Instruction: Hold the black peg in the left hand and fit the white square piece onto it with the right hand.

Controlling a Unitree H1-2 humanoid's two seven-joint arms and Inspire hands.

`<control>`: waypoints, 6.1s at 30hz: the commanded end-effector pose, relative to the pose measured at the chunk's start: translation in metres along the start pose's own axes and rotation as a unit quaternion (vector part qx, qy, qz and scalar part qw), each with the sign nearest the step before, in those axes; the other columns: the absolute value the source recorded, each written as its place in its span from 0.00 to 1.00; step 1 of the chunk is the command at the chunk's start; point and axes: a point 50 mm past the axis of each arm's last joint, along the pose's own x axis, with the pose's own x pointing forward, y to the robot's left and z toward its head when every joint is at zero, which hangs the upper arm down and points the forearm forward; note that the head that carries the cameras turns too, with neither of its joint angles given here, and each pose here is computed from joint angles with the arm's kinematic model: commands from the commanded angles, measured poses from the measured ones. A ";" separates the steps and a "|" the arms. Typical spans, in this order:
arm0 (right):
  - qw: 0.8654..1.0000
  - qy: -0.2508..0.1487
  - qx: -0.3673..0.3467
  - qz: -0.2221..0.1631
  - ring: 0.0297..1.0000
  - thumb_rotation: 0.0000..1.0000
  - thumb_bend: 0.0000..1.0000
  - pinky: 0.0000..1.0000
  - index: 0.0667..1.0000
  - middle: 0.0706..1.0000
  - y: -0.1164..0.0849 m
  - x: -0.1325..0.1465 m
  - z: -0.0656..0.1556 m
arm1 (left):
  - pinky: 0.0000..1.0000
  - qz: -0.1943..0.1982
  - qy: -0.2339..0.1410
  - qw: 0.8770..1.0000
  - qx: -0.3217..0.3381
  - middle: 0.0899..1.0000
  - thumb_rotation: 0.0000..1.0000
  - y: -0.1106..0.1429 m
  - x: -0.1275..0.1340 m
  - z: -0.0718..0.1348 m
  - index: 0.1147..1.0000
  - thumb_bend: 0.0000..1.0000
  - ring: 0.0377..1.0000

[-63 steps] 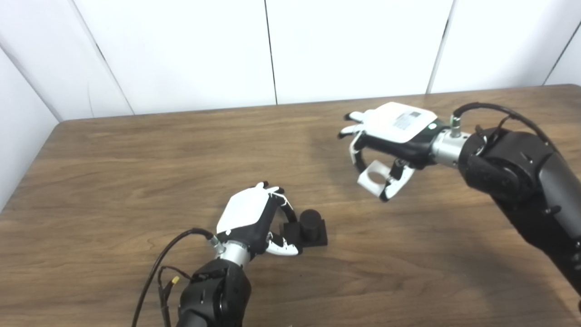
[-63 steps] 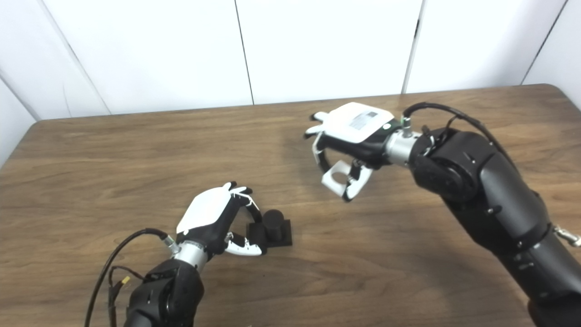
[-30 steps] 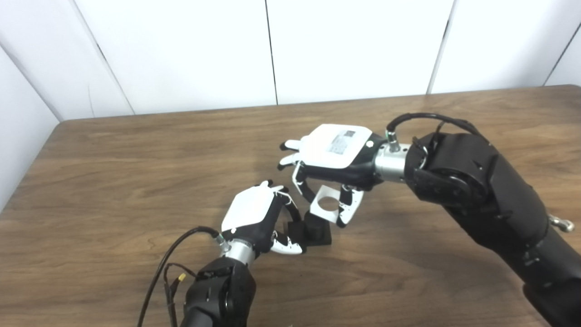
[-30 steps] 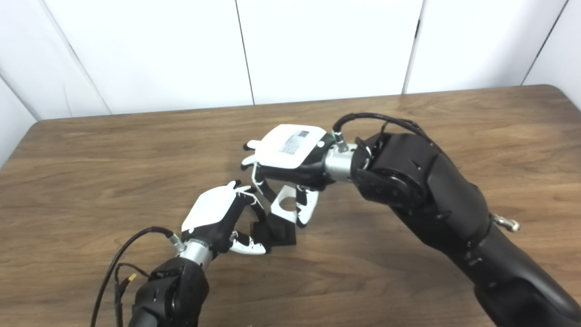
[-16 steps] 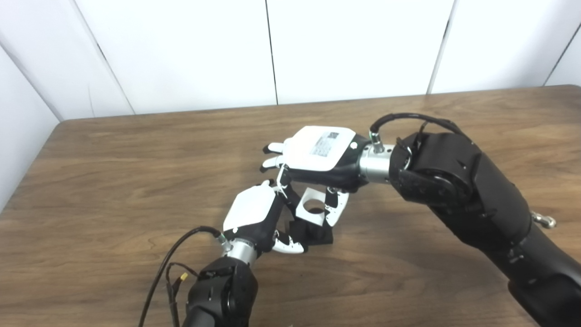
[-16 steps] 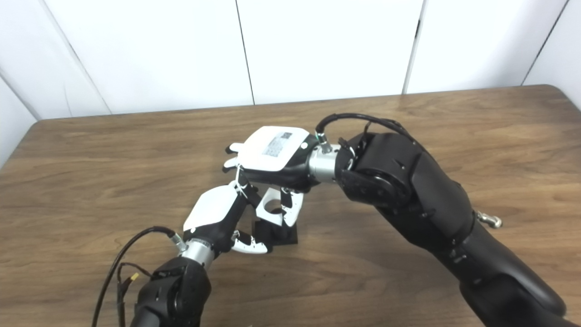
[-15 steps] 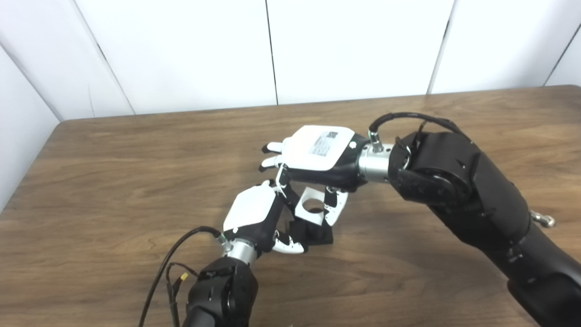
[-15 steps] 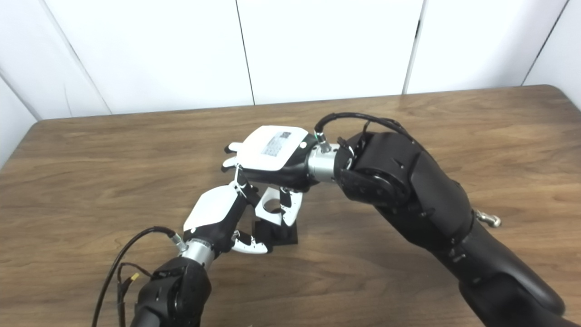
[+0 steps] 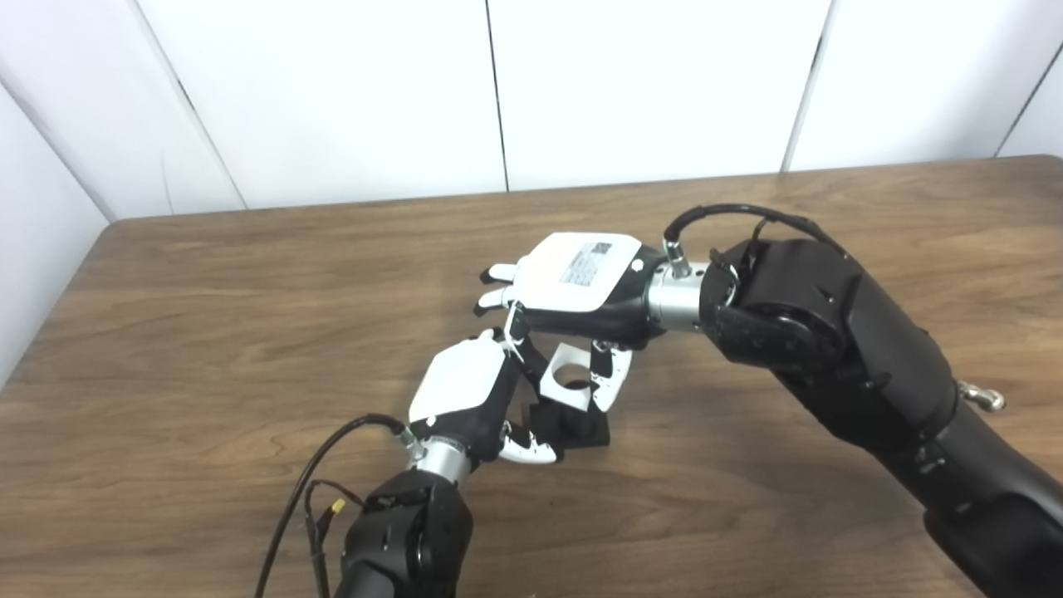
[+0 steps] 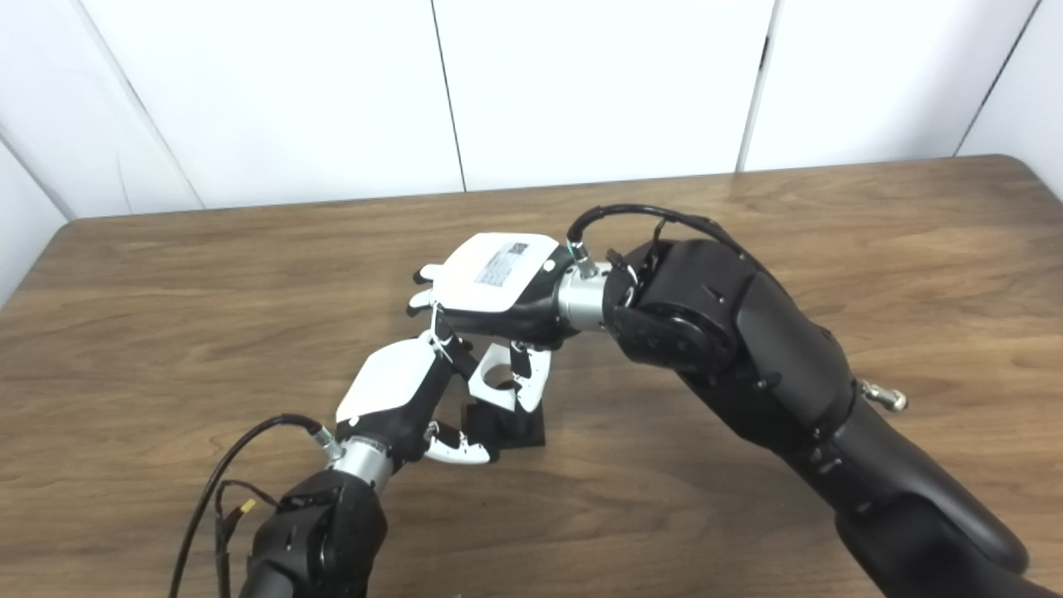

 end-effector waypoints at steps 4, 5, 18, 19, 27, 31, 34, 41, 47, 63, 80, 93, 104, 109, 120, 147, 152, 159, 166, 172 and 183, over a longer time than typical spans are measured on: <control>0.999 0.005 -0.022 -0.027 1.00 0.14 0.52 0.93 0.45 0.92 -0.015 -0.002 -0.003 | 1.00 0.008 -0.013 1.000 0.005 0.89 0.06 0.004 -0.001 0.007 0.42 0.52 1.00; 0.999 0.006 -0.021 -0.026 1.00 0.14 0.52 0.93 0.45 0.92 -0.015 -0.002 -0.003 | 1.00 0.008 -0.012 1.000 0.005 0.90 0.06 0.004 -0.001 0.007 0.42 0.52 1.00; 1.000 0.005 -0.020 -0.012 1.00 0.14 0.52 0.92 0.45 0.91 -0.009 -0.002 -0.004 | 1.00 0.007 -0.011 1.000 0.003 0.90 0.06 0.007 -0.001 0.006 0.42 0.52 1.00; 1.000 0.005 -0.020 -0.011 1.00 0.14 0.52 0.92 0.45 0.91 -0.008 -0.002 -0.004 | 1.00 0.008 -0.012 1.000 0.002 0.89 0.06 0.007 -0.001 0.006 0.42 0.52 1.00; 1.000 0.003 -0.014 -0.003 1.00 0.14 0.52 0.93 0.45 0.91 -0.004 -0.003 -0.002 | 1.00 0.006 -0.009 1.000 0.001 0.89 0.06 0.009 0.000 0.005 0.42 0.52 1.00; 1.000 0.003 -0.012 0.001 1.00 0.14 0.52 0.93 0.45 0.92 -0.002 -0.003 0.000 | 1.00 0.006 -0.008 1.000 0.005 0.89 0.06 0.008 0.001 0.005 0.42 0.52 1.00; 1.000 0.002 -0.009 0.002 1.00 0.14 0.52 0.93 0.45 0.92 0.000 -0.002 0.000 | 1.00 0.006 -0.009 1.000 0.003 0.89 0.06 0.008 0.001 0.006 0.42 0.52 1.00; 1.000 0.001 -0.011 0.006 1.00 0.14 0.52 0.93 0.45 0.93 0.001 -0.003 0.001 | 1.00 0.008 -0.008 1.000 0.001 0.89 0.05 0.008 0.000 0.006 0.42 0.52 1.00; 1.000 0.000 -0.012 0.005 1.00 0.14 0.52 0.93 0.46 0.92 0.002 -0.003 0.000 | 1.00 0.006 -0.009 1.000 0.008 0.89 0.06 0.008 0.000 0.007 0.42 0.52 1.00; 1.000 0.003 -0.015 0.006 1.00 0.14 0.52 0.92 0.46 0.93 0.000 0.000 -0.002 | 1.00 0.005 -0.012 1.000 0.001 0.89 0.06 0.006 0.001 0.010 0.42 0.52 1.00; 1.000 0.000 -0.012 0.006 1.00 0.14 0.52 0.93 0.46 0.93 0.001 0.002 0.000 | 1.00 0.005 -0.013 1.000 -0.006 0.89 0.05 0.005 0.002 0.012 0.42 0.52 1.00; 1.000 -0.001 -0.015 0.004 1.00 0.14 0.52 0.93 0.46 0.93 -0.001 0.003 0.000 | 1.00 0.002 -0.011 1.000 -0.007 0.90 0.05 0.004 0.002 0.012 0.42 0.52 1.00; 1.000 -0.002 -0.018 0.002 1.00 0.14 0.52 0.92 0.46 0.93 -0.002 0.004 0.001 | 1.00 0.004 -0.012 1.000 -0.009 0.89 0.05 0.003 0.001 0.013 0.42 0.52 1.00; 1.000 0.000 -0.018 0.003 1.00 0.14 0.52 0.92 0.46 0.93 -0.002 0.004 0.001 | 1.00 0.005 -0.012 1.000 -0.008 0.89 0.05 0.003 0.001 0.014 0.42 0.52 1.00; 1.000 -0.003 -0.015 -0.001 1.00 0.14 0.52 0.92 0.46 0.93 -0.003 0.004 0.001 | 1.00 0.004 -0.015 1.000 -0.011 0.89 0.05 0.004 0.000 0.014 0.42 0.52 1.00; 1.000 0.014 0.002 0.014 1.00 0.14 0.52 0.92 0.46 0.93 0.013 -0.002 -0.011 | 1.00 0.009 -0.011 1.000 -0.006 0.90 0.05 0.008 -0.002 0.013 0.42 0.52 1.00; 1.000 0.014 0.004 0.015 1.00 0.14 0.52 0.92 0.46 0.92 0.016 -0.002 -0.012 | 1.00 0.009 -0.009 1.000 -0.005 0.90 0.06 0.008 -0.002 0.013 0.42 0.52 1.00; 1.000 0.018 0.015 0.010 1.00 0.29 0.88 0.92 0.60 0.92 0.018 -0.001 -0.013 | 1.00 0.008 -0.007 1.000 -0.004 0.90 0.06 0.009 -0.002 0.013 0.42 0.52 1.00; 1.000 0.018 0.012 0.009 1.00 0.34 0.95 0.89 0.64 0.93 0.014 -0.001 -0.016 | 1.00 0.008 -0.006 1.000 -0.003 0.89 0.06 0.008 -0.001 0.013 0.42 0.52 1.00; 1.000 0.022 0.016 0.003 1.00 0.34 0.97 0.89 0.65 0.94 0.012 -0.002 -0.018 | 1.00 0.004 -0.002 1.000 -0.006 0.90 0.06 0.006 0.000 0.013 0.42 0.52 1.00; 0.999 0.028 0.031 -0.025 1.00 0.33 0.99 0.91 0.64 0.95 -0.003 -0.007 -0.023 | 1.00 0.004 0.003 1.000 -0.006 0.90 0.05 0.001 0.004 0.008 0.42 0.52 1.00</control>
